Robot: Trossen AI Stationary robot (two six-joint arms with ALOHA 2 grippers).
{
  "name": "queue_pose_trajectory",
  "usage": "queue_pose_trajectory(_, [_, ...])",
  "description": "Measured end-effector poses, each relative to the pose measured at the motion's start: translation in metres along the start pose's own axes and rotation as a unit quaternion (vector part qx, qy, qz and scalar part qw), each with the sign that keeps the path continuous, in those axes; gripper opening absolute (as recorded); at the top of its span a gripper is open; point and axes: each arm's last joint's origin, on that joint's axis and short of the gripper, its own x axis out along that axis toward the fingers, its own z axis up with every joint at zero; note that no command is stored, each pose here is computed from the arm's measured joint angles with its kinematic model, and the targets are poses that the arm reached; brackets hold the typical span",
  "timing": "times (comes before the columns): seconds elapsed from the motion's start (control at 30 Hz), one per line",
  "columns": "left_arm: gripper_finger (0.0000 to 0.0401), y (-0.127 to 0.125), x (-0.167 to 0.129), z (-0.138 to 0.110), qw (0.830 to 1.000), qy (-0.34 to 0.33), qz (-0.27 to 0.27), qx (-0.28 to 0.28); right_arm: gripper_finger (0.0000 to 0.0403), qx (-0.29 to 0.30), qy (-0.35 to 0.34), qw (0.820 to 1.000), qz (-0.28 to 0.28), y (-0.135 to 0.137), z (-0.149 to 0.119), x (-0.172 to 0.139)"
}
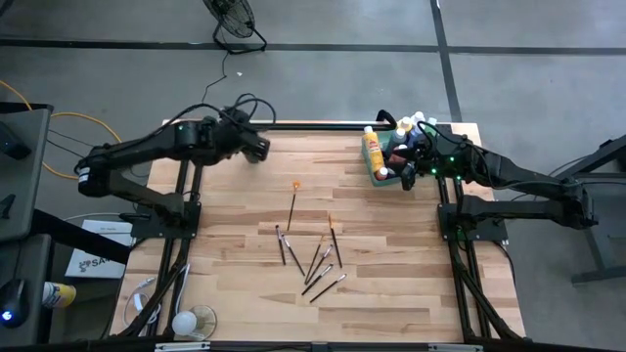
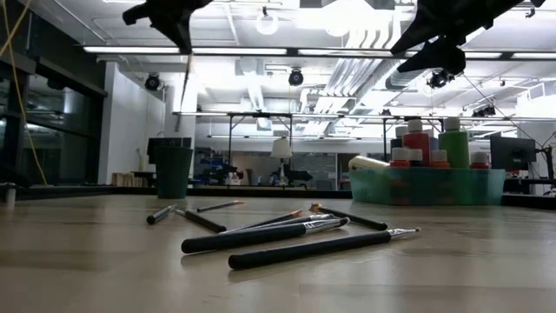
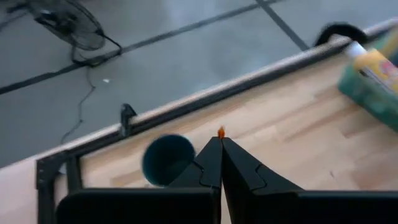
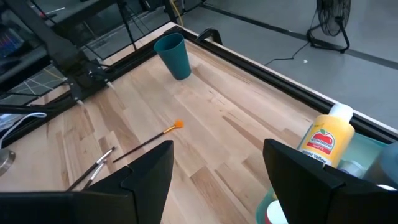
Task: Pick & Place Paint Supplies
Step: Put the gold paintbrush into the blue cup
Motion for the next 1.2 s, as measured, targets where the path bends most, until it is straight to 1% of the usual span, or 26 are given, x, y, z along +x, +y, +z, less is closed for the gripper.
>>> queue_pose_trajectory(0.33, [0.0,0.017,0.015,0.012,0.999,-0.005,0.051,0.001,0.0243,0.001,-0.001,1.0,0.0,0.0,0.0,0.0])
queue_pose_trajectory(0.5, [0.0,0.025,0.021,0.015,0.998,0.008,0.062,0.009,0.0243,0.002,-0.001,1.0,0.001,0.0,0.0,0.0])
queue_pose_trajectory(0.77, [0.0,0.029,0.032,0.019,0.996,0.019,0.082,0.019,0.0243,0.005,-0.001,1.0,0.0,0.0,0.0,0.0])
queue_pose_trajectory(0.93, [0.0,0.029,0.046,0.016,0.994,0.035,0.101,0.032,0.0243,0.005,-0.002,1.0,-0.002,0.0,0.0,0.0])
queue_pose_trajectory(1.13, [0.0,0.028,0.049,0.013,0.994,0.041,0.095,0.033,0.0243,0.015,-0.002,1.0,-0.001,0.0,0.0,0.0])
queue_pose_trajectory(1.2, [0.0,0.028,0.048,0.012,0.995,0.053,0.082,0.033,0.0243,0.016,-0.002,1.0,-0.001,0.0,0.0,0.0])
